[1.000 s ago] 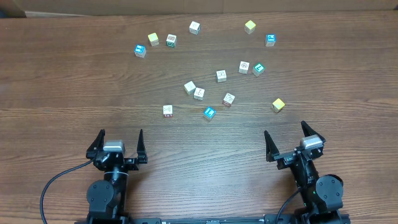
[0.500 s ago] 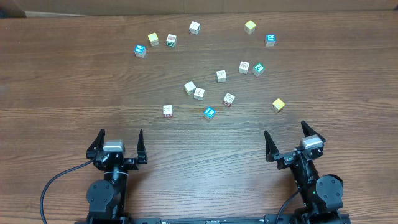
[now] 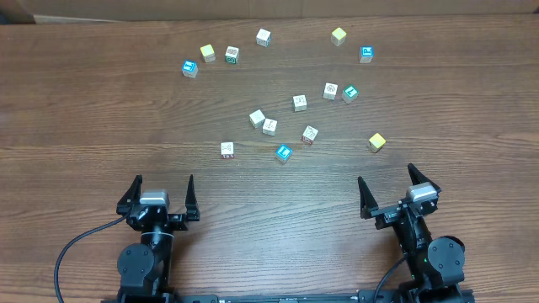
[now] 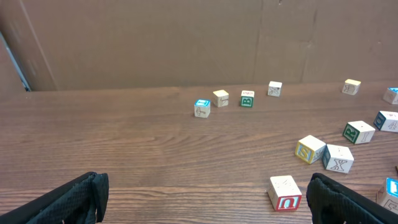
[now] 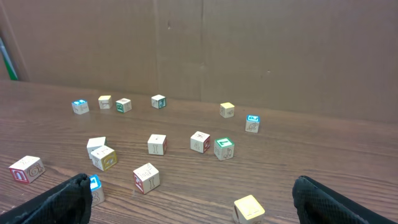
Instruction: Form a horizontal line
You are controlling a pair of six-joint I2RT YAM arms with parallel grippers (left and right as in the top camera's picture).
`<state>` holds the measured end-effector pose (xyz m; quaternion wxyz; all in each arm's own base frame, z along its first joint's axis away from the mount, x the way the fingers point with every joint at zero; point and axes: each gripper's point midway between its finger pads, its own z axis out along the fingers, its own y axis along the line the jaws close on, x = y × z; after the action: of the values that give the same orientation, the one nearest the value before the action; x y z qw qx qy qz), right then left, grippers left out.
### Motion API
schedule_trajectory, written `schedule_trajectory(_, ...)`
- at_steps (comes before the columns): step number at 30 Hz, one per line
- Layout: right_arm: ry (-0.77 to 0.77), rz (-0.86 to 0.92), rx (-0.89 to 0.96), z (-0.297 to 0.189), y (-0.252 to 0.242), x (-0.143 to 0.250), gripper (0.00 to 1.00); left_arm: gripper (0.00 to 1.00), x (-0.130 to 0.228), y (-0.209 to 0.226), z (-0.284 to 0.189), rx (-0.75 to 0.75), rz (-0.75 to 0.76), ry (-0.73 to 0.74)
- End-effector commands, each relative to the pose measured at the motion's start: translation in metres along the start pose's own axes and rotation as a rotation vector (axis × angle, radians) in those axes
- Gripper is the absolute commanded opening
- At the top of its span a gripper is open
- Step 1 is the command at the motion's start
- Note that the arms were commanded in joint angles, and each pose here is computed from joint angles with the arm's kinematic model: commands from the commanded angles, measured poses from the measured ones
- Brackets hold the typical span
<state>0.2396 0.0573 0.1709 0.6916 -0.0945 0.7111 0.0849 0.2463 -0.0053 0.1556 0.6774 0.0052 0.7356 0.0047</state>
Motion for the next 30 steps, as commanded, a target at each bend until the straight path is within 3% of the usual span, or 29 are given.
schedule_trajectory(1,-0.008,0.006,0.003,0.0,-0.001,0.001,1.0,1.0,-0.003,-0.002,-0.001,0.009,0.022,-0.015)
schedule_trajectory(10,-0.008,0.006,0.003,0.0,-0.001,0.001,1.0,0.99,-0.004,-0.004,-0.001,0.023,0.021,-0.018)
schedule_trajectory(15,-0.008,0.006,0.003,0.0,-0.001,0.001,1.0,1.0,-0.021,-0.016,-0.004,0.094,0.02,-0.064)
schedule_trajectory(23,-0.008,0.006,0.003,0.0,-0.001,0.001,1.0,1.0,-0.087,-0.014,-0.021,0.092,0.013,-0.169)
schedule_trajectory(30,-0.008,0.006,0.003,0.0,-0.001,0.001,1.0,1.0,-0.139,-0.02,-0.021,0.129,0.011,-0.103)
